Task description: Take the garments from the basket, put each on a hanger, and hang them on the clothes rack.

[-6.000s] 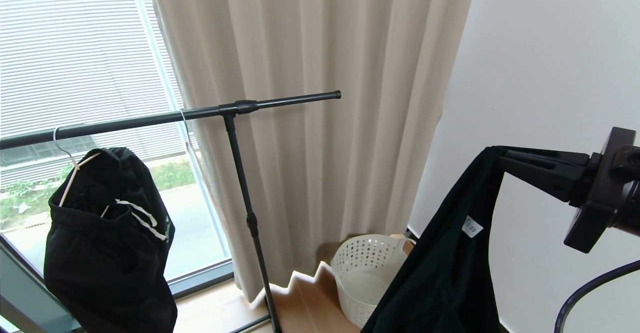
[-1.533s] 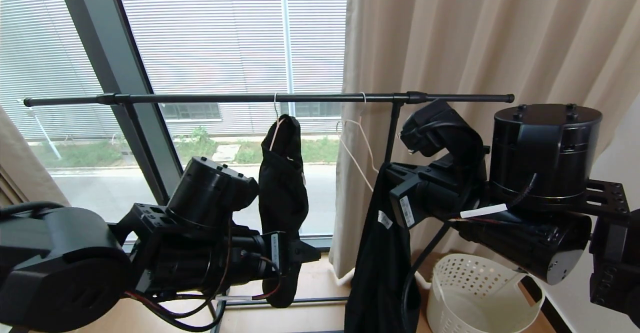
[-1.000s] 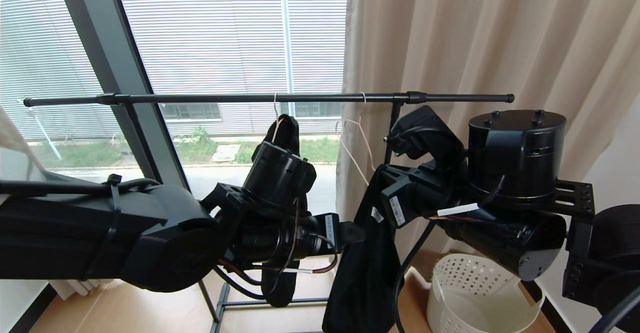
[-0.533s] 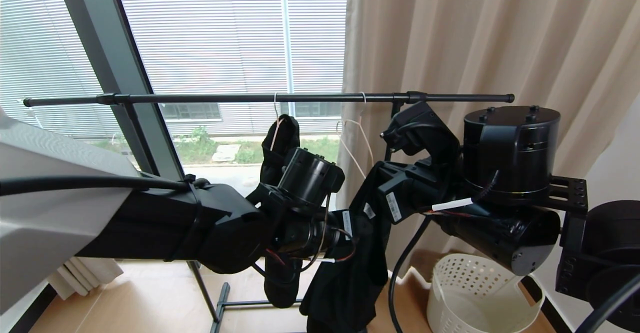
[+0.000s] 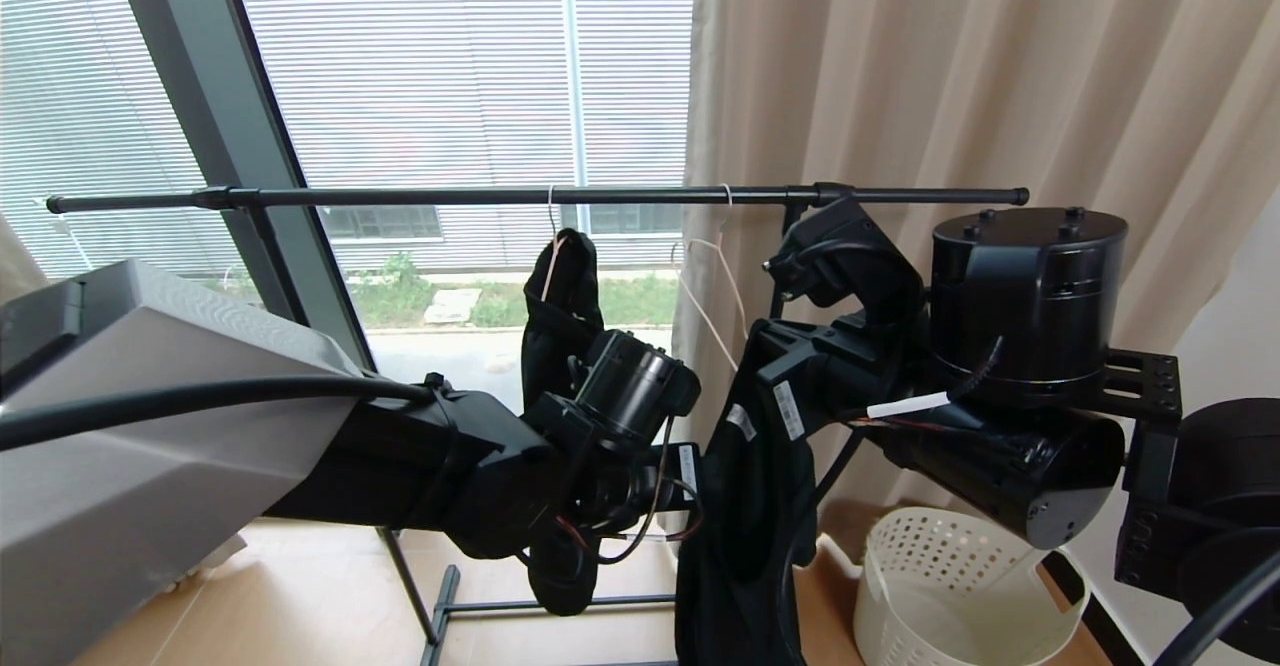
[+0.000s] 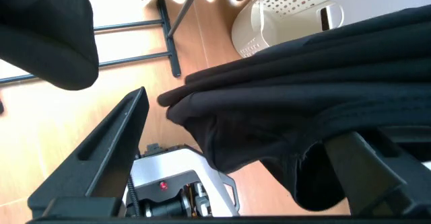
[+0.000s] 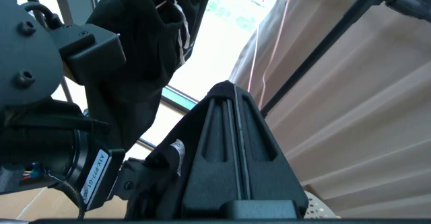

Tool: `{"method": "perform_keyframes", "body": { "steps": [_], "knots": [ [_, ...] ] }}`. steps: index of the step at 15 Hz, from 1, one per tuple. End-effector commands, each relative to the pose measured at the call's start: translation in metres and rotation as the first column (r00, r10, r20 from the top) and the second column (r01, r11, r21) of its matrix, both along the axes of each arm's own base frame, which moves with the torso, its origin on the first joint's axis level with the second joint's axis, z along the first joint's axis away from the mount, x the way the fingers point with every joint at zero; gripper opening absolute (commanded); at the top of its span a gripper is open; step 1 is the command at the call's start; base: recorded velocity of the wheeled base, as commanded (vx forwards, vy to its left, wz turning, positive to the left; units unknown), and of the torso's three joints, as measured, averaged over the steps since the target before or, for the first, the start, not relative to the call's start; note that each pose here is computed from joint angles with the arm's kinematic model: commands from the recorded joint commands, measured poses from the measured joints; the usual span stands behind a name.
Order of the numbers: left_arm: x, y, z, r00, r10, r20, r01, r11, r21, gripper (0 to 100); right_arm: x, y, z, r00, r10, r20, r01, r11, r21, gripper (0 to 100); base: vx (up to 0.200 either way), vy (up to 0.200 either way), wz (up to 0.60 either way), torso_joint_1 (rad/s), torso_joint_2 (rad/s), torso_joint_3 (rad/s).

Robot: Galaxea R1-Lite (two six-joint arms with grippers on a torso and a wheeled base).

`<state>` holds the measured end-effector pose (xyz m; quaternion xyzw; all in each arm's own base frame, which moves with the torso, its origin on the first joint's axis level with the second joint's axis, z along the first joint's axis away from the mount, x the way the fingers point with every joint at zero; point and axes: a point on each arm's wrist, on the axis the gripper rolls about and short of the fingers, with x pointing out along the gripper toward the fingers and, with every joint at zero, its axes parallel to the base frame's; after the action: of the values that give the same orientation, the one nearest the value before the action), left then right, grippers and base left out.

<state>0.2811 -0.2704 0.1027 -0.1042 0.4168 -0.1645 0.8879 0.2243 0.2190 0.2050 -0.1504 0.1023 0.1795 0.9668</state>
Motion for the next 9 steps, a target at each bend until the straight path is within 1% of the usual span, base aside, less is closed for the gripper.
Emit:
{"method": "perform_keyframes", "body": {
  "steps": [1,4,8,9],
  "knots": [
    [-0.0015,0.0014,-0.0026,1.0,-0.001,-0.007,0.001,1.0,0.009,100,-0.001,-0.0008,0.002,1.0,0.0,0.005,0.0,1.0,0.005,0,0.0,0.0,0.0,0.0,0.0,0.0],
    [-0.0009,0.0024,-0.0045,1.0,0.002,-0.011,-0.002,1.0,0.013,100,-0.0012,-0.001,0.0024,1.0,0.0,0.006,0.0,1.0,0.006,0,0.0,0.0,0.0,0.0,0.0,0.0],
    [-0.0023,0.0055,-0.0081,1.0,0.023,-0.008,-0.023,0.999,0.038,100,-0.0008,-0.0014,0.0024,1.0,-0.001,0.006,0.001,1.0,0.006,0,0.0,0.0,0.0,0.0,0.0,0.0],
    [-0.0034,0.0058,-0.0088,1.0,0.024,-0.009,-0.024,0.999,0.041,0,-0.0007,-0.0013,0.0029,1.0,-0.001,0.007,0.001,1.0,0.007,0,0.0,0.0,0.0,0.0,0.0,0.0]
  ]
}}
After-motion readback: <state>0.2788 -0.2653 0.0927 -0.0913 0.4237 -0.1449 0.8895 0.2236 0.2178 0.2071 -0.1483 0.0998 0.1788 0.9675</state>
